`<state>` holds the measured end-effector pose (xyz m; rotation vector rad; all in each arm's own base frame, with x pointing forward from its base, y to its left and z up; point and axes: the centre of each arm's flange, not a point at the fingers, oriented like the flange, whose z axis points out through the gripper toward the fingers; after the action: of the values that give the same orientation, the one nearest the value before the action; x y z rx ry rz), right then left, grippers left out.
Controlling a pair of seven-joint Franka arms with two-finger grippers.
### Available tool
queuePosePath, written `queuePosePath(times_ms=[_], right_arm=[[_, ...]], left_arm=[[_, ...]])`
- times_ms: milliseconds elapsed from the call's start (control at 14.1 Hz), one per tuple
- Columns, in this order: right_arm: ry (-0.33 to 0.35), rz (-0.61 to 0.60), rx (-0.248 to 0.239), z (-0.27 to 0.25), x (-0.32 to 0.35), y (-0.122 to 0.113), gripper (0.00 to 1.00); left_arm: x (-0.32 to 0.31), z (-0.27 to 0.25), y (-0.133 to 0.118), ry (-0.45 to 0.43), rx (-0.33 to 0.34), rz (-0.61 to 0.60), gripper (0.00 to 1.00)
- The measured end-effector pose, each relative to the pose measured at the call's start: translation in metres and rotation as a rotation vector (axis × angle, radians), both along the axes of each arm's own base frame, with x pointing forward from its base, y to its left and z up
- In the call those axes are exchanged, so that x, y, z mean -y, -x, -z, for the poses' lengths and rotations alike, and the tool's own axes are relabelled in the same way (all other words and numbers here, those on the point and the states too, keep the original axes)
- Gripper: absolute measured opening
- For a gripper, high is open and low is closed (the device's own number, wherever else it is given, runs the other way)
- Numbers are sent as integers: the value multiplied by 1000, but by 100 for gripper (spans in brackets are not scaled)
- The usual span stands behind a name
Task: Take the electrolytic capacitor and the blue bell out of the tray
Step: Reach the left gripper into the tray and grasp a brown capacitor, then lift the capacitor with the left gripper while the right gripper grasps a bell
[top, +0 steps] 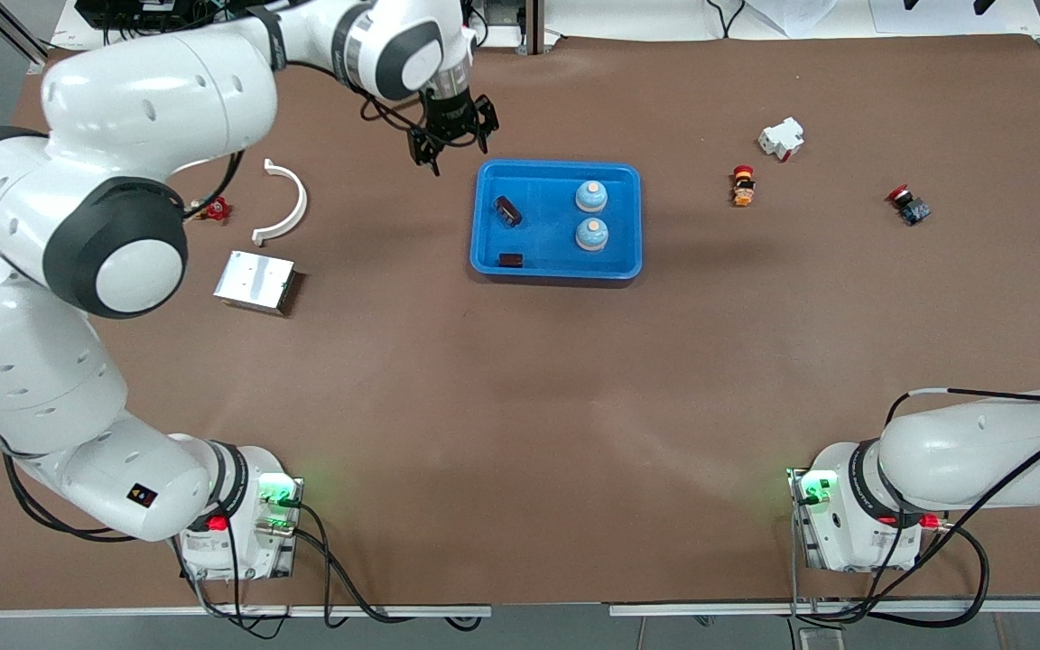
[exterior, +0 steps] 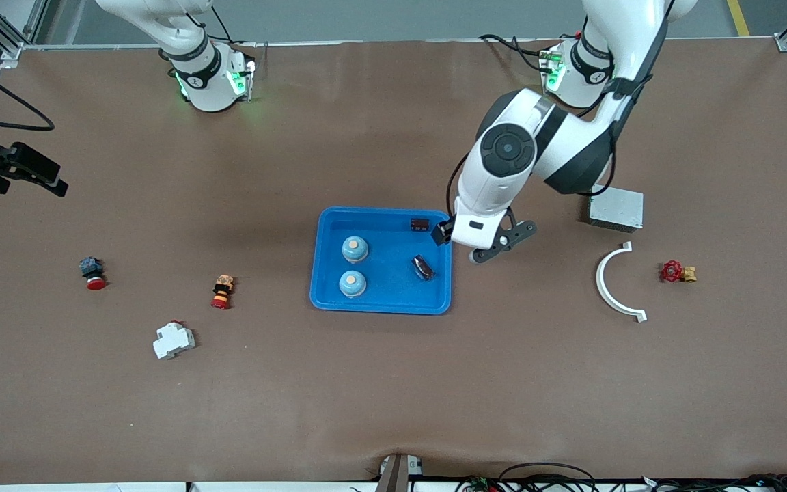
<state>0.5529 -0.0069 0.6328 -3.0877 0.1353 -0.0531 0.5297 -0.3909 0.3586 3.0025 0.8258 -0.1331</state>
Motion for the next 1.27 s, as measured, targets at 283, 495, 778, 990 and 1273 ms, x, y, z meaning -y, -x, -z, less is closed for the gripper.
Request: queuePosePath(times_ms=[283, 495, 778, 990, 1273], right_arm=[[-6, -14, -36, 54, -36, -6, 100], [-3, 26, -61, 116, -91, -13, 100], [-44, 114, -70, 194, -173, -27, 100], [-76, 180, -62, 237, -211, -34, 100], [-96, 256, -19, 294, -279, -20, 100]], left_arm=[[13, 48, 16, 77, 100, -88, 100], [30, 91, 28, 120, 133, -127, 94], [62, 126, 16, 165, 146, -190, 85], [68, 145, 5, 164, 138, -200, 81], [68, 159, 7, 149, 127, -194, 72]])
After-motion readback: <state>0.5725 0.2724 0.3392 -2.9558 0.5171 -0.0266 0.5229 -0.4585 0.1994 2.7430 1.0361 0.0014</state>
